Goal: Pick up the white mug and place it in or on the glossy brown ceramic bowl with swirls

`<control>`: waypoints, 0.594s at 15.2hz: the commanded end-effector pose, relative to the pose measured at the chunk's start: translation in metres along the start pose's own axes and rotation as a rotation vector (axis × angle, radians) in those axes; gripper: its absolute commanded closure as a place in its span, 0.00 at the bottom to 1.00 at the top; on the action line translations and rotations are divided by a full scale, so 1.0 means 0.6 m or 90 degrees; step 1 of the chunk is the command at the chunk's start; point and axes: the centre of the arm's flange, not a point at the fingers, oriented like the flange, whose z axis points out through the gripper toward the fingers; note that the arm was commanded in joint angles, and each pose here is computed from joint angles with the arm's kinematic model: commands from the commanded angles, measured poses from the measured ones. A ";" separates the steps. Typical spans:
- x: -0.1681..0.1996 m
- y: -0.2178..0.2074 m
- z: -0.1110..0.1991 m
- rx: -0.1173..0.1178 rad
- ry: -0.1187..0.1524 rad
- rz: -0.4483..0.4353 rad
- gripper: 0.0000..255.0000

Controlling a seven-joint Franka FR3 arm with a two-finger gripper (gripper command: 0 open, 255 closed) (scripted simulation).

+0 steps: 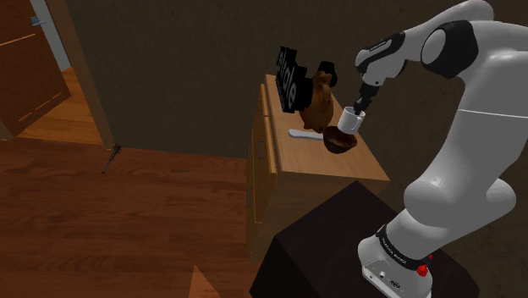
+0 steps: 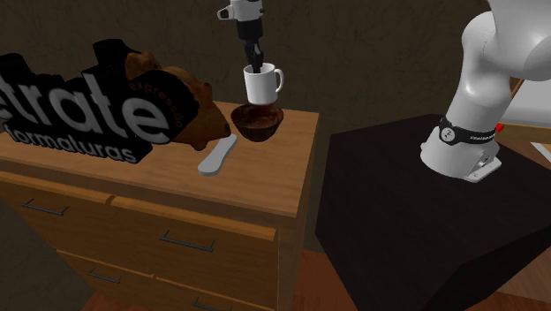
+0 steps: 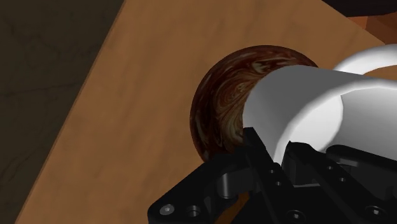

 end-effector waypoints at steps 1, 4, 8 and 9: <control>0.000 0.000 0.019 0.000 0.000 0.000 1.00; 0.003 0.001 0.045 0.000 0.000 0.000 1.00; 0.006 0.002 0.080 0.000 0.000 0.000 1.00; 0.007 0.002 0.086 0.000 0.000 0.000 1.00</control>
